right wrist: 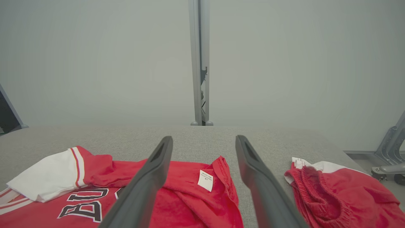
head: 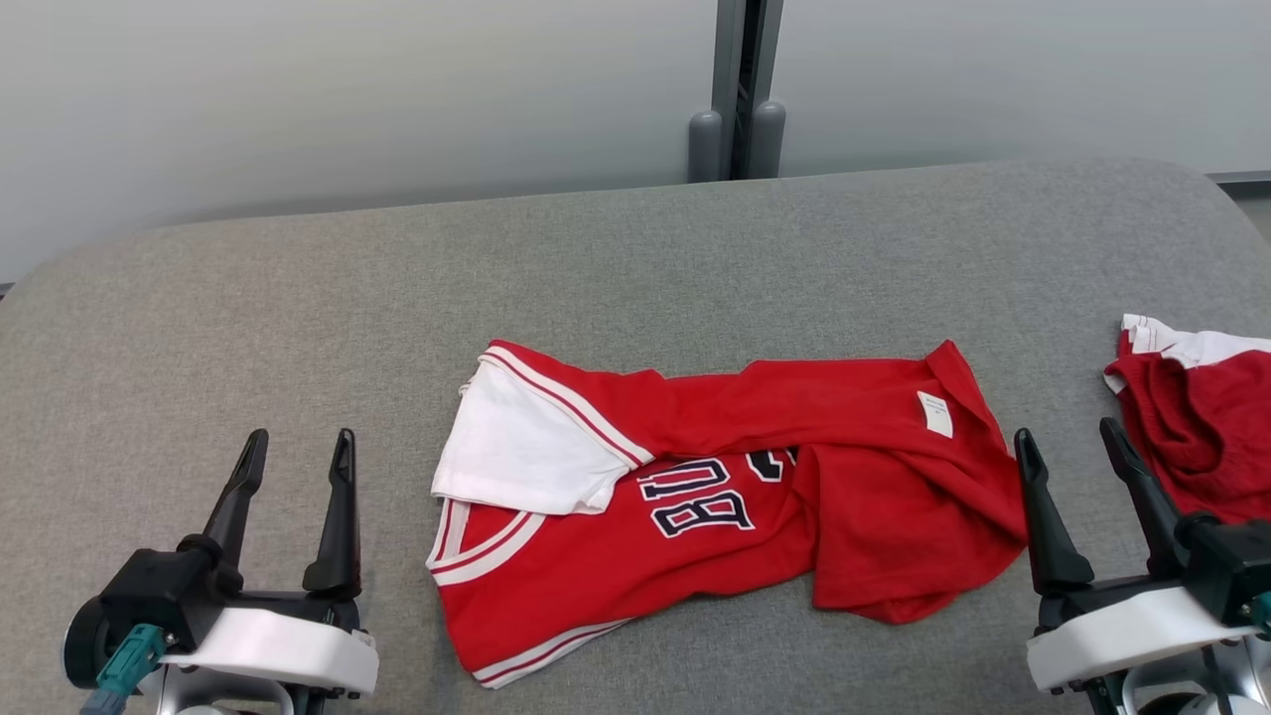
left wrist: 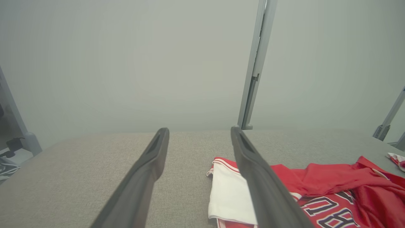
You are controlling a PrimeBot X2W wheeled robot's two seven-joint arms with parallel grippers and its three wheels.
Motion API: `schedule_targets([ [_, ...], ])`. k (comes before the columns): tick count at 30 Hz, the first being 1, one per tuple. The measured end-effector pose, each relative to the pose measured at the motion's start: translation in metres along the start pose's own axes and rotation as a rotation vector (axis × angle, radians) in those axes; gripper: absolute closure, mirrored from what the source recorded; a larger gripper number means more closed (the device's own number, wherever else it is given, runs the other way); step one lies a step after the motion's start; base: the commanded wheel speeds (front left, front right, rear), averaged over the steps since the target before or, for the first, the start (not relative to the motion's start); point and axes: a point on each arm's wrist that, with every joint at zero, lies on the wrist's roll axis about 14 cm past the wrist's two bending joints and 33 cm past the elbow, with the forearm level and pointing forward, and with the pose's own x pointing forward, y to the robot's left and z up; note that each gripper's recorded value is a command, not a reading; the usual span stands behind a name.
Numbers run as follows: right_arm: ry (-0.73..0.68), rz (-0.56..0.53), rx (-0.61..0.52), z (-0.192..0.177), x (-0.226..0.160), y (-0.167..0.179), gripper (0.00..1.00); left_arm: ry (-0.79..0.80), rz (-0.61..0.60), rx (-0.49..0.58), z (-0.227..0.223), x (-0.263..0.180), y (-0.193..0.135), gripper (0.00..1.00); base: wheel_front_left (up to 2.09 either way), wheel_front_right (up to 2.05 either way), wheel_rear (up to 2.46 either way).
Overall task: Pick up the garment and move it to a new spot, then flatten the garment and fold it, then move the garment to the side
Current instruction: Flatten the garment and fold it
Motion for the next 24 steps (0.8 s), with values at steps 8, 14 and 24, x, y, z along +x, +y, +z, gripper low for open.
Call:
schedule_targets([
  [8,0.0,-0.005,0.005,0.002,-0.002,-0.001,0.0,0.009,-0.008,-0.002,-0.001,-0.001,-0.002,0.0,0.0,0.0,0.0],
  [14,0.003,-0.009,0.015,0.0,0.0,-0.003,0.0,0.017,-0.002,-0.004,-0.004,-0.002,0.0,0.0,0.0,0.0,0.0],
  [24,0.014,-0.008,0.042,-0.005,0.004,-0.002,0.0,0.047,-0.083,-0.006,-0.006,0.017,-0.019,0.0,0.0,0.0,0.0],
])
